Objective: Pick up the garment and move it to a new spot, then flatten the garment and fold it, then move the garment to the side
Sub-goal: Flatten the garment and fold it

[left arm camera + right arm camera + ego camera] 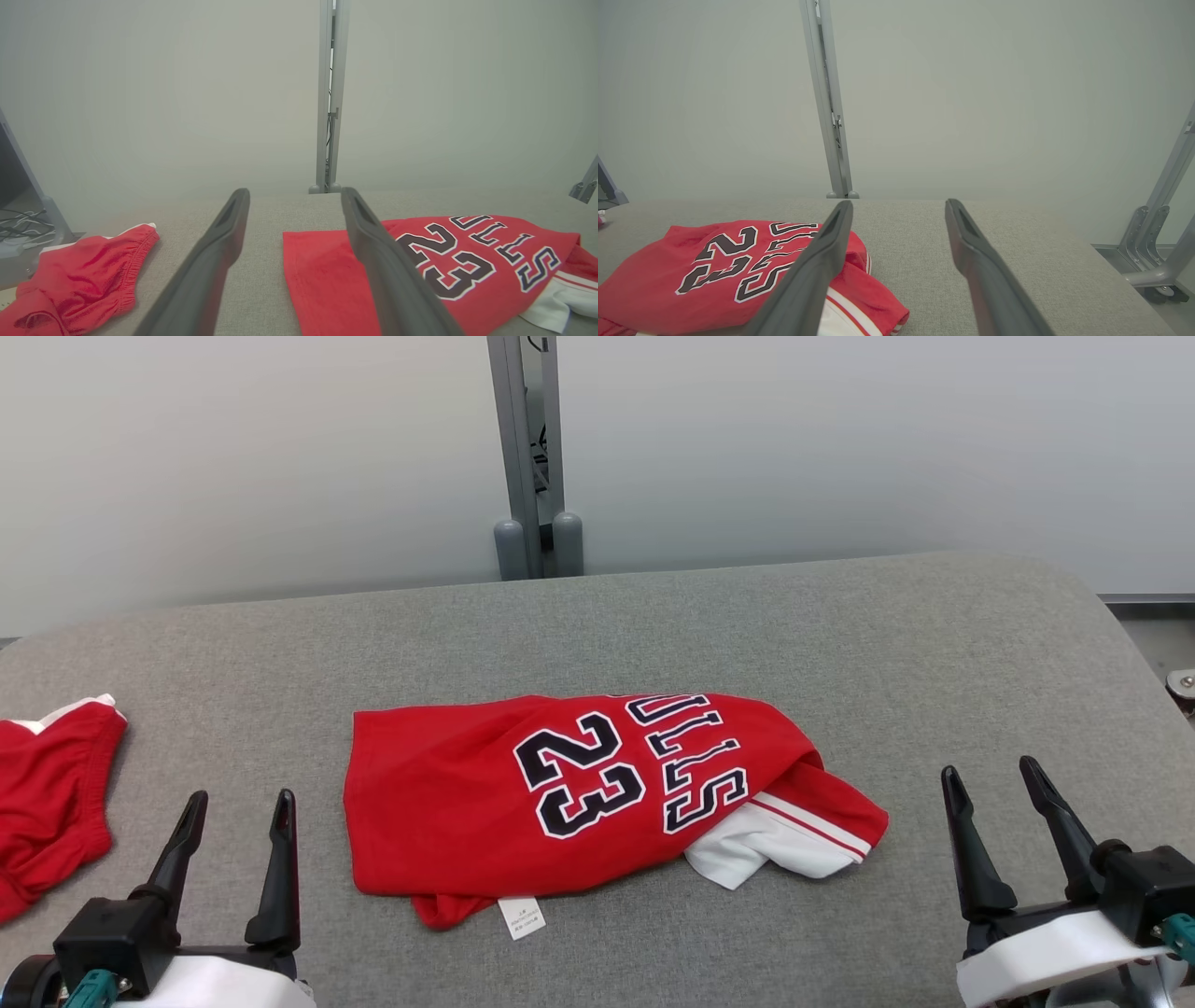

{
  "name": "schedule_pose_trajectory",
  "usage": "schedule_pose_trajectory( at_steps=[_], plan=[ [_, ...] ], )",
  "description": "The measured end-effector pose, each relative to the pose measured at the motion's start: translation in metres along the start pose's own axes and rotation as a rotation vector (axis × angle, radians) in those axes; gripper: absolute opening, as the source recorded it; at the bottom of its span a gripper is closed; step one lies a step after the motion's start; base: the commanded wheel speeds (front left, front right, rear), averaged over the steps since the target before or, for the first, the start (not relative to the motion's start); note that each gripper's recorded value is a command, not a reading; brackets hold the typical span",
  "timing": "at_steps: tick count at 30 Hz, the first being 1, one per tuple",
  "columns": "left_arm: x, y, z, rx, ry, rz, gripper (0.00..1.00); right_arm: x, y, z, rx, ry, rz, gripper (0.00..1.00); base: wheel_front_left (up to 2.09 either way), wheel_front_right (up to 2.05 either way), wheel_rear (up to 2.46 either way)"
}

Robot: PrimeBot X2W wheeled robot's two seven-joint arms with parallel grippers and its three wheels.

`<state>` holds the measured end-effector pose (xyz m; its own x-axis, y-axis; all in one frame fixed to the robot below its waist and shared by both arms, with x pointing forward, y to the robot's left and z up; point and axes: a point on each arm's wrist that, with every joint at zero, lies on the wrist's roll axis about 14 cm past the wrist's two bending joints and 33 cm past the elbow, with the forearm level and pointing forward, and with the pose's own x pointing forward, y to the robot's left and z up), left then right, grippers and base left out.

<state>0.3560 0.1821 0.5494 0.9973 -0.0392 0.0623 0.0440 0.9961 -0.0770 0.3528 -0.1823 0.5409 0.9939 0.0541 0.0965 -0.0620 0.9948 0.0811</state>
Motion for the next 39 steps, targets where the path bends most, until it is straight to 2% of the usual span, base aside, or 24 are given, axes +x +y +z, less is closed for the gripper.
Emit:
schedule_pose_trajectory(
  at_steps=[14,19,31,39],
  plan=[
    [-0.007,-0.001,-0.005,-0.005,0.04,0.01,1.0,-0.003,-0.002,0.001,0.005,0.0,-0.007,1.0,0.0,0.0,0.0],
    [-0.005,-0.01,-0.022,-0.022,0.14,-0.025,1.0,-0.002,-0.001,-0.001,0.006,0.006,-0.002,1.0,0.0,0.0,0.0],
    [-0.01,-0.032,-0.121,-0.119,0.562,-0.118,1.0,0.003,-0.005,-0.013,0.019,0.04,-0.017,1.0,0.0,0.0,0.0],
    [0.011,-0.024,-0.165,-0.158,0.674,-0.103,1.0,0.012,-0.018,-0.025,0.016,0.064,-0.053,1.0,0.0,0.0,0.0]
  ],
)
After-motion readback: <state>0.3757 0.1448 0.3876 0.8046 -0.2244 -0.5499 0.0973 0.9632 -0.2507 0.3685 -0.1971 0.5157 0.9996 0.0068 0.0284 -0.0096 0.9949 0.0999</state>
